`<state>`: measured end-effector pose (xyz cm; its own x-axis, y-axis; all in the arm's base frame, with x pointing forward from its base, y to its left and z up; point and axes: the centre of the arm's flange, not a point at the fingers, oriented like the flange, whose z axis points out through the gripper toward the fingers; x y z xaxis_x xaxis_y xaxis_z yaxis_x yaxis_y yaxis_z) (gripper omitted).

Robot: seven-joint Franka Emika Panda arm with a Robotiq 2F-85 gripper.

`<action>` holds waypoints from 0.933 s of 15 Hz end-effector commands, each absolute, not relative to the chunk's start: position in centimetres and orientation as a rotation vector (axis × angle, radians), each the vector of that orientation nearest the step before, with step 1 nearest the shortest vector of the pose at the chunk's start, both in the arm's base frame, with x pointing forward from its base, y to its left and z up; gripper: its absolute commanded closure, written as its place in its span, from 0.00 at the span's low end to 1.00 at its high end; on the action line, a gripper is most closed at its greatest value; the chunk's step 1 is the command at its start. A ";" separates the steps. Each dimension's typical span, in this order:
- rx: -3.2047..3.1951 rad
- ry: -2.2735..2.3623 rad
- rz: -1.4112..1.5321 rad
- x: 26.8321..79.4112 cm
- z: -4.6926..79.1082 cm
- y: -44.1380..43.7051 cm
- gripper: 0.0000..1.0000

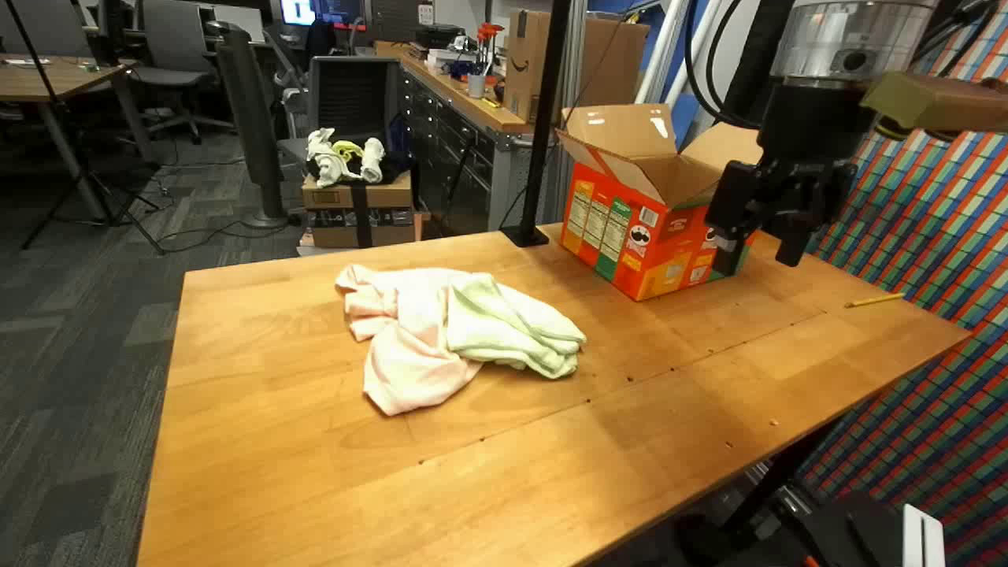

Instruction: Put the shirts inside the box

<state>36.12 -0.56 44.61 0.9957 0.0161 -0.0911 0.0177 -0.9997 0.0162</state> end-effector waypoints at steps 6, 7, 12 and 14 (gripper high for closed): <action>3.122 0.026 -0.131 36.2 44.9 -0.6 0.00; 3.122 0.026 -0.131 36.2 44.9 -0.6 0.00; 3.122 0.026 -0.131 36.2 44.9 -0.6 0.00; 3.122 0.026 -0.131 36.2 44.9 -0.6 0.00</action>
<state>36.20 -0.57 44.91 0.9964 0.0161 -0.0838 0.0175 -0.9997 0.0164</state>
